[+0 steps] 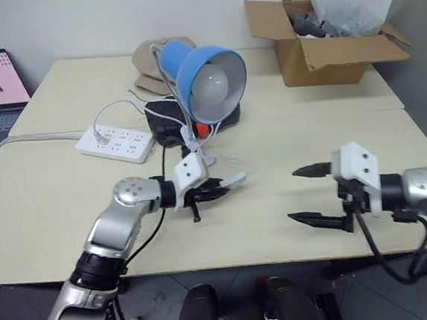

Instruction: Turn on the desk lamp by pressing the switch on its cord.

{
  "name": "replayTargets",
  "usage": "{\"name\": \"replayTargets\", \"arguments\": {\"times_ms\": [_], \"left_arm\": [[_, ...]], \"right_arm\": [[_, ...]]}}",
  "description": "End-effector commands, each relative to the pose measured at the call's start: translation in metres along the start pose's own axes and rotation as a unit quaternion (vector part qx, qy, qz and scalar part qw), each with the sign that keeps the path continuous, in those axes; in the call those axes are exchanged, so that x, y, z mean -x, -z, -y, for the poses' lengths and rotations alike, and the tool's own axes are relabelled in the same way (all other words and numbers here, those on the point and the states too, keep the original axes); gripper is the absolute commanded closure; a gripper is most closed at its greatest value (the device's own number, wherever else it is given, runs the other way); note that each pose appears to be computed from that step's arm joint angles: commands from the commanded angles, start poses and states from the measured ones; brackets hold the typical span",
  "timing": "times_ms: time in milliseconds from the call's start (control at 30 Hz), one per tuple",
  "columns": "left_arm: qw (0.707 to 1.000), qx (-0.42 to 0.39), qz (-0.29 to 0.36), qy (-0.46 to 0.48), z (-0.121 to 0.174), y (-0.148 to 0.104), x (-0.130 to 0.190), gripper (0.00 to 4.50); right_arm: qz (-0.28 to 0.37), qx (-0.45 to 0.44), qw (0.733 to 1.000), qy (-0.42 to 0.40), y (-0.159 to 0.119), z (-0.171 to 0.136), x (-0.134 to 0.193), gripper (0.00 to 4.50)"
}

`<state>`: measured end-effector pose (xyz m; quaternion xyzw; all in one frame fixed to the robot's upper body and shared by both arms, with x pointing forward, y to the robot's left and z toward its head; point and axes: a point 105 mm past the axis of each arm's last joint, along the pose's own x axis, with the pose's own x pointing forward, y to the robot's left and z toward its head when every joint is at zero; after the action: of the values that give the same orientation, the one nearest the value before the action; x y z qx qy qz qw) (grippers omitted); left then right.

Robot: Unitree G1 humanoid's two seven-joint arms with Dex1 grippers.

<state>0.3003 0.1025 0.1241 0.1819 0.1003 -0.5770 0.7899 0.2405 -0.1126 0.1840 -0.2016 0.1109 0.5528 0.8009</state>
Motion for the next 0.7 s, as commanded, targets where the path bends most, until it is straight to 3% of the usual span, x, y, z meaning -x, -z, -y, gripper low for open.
{"name": "replayTargets", "arguments": {"times_ms": [33,367,700], "left_arm": [[1.000,-0.005,0.019,0.020,0.004,-0.016,0.011,4.10],[0.999,-0.023,0.016,0.037,0.015,-0.020,0.006,4.10],[0.998,-0.029,0.018,0.053,0.019,-0.020,-0.001,4.10]], "right_arm": [[0.009,-0.001,1.000,-0.024,-0.011,0.007,-0.020,0.00],[-0.007,0.022,0.996,-0.081,-0.028,0.011,-0.063,0.00],[-0.039,0.064,0.989,-0.126,-0.028,0.013,-0.083,0.00]]}}
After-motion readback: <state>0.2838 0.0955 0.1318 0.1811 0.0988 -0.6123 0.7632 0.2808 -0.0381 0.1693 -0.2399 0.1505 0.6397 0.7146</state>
